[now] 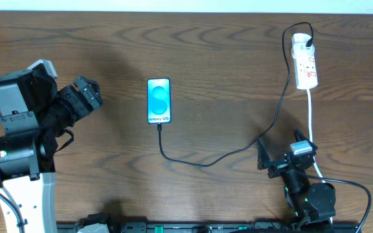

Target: Plug charger to phone and switch on socket

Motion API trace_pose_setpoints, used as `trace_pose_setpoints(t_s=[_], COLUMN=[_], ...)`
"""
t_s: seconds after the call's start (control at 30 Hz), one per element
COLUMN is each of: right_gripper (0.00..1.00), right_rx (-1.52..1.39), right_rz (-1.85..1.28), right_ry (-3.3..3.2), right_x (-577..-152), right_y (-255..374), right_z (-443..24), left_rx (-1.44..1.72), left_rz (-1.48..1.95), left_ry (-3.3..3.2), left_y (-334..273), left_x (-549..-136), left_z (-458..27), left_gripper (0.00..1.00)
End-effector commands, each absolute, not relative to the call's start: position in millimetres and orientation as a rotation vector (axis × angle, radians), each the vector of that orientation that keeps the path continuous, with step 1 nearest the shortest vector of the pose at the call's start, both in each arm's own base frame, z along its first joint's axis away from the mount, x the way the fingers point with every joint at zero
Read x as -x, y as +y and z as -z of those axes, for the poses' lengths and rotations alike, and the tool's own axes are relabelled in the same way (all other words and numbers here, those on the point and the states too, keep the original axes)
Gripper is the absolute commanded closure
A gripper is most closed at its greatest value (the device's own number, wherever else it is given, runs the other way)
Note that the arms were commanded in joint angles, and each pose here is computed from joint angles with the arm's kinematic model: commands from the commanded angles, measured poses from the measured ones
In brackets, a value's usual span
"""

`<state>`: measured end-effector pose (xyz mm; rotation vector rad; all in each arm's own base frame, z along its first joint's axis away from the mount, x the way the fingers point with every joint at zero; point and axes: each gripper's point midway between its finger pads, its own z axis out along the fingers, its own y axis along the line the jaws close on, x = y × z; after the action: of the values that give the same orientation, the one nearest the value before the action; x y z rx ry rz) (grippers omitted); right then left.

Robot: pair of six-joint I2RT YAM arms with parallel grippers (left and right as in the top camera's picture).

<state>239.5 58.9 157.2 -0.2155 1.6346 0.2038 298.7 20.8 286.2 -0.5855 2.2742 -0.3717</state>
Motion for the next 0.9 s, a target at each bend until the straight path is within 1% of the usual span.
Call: trace_pose_setpoints(t_s=[0.0, 0.17, 0.37, 0.53, 0.7, 0.87], right_gripper=[0.01, 0.01, 0.01, 0.01, 0.01, 0.01], right_rx=[0.206, 0.206, 0.206, 0.206, 0.206, 0.206], right_rz=[-0.223, -0.223, -0.223, -0.223, -0.223, -0.223], right_ry=[1.632, 1.632, 1.632, 1.632, 1.632, 1.632], right_x=[-238.9, -238.9, -238.9, -238.9, -238.8, -238.8], right_y=[59.5, 59.5, 59.5, 59.5, 59.6, 59.6], right_z=[-157.8, -157.8, -157.8, -157.8, -157.8, -157.8], left_rx=[0.499, 0.241, 0.055, -0.084, -0.075, -0.064], left_rz=[0.280, 0.162, 0.052, -0.016, -0.039, -0.056], left_ry=[2.219, 2.037, 1.805, 1.670, 1.644, 1.621], left_y=[27.9, 25.2, 17.8, 5.7, 6.5, 9.0], left_x=[-290.7, -282.0, -263.5, -251.1, -245.3, -243.7], left_z=[-294.6, -306.5, -290.6, -253.6, -208.3, -185.1], left_gripper=[0.05, 0.05, 0.05, 0.05, 0.05, 0.05])
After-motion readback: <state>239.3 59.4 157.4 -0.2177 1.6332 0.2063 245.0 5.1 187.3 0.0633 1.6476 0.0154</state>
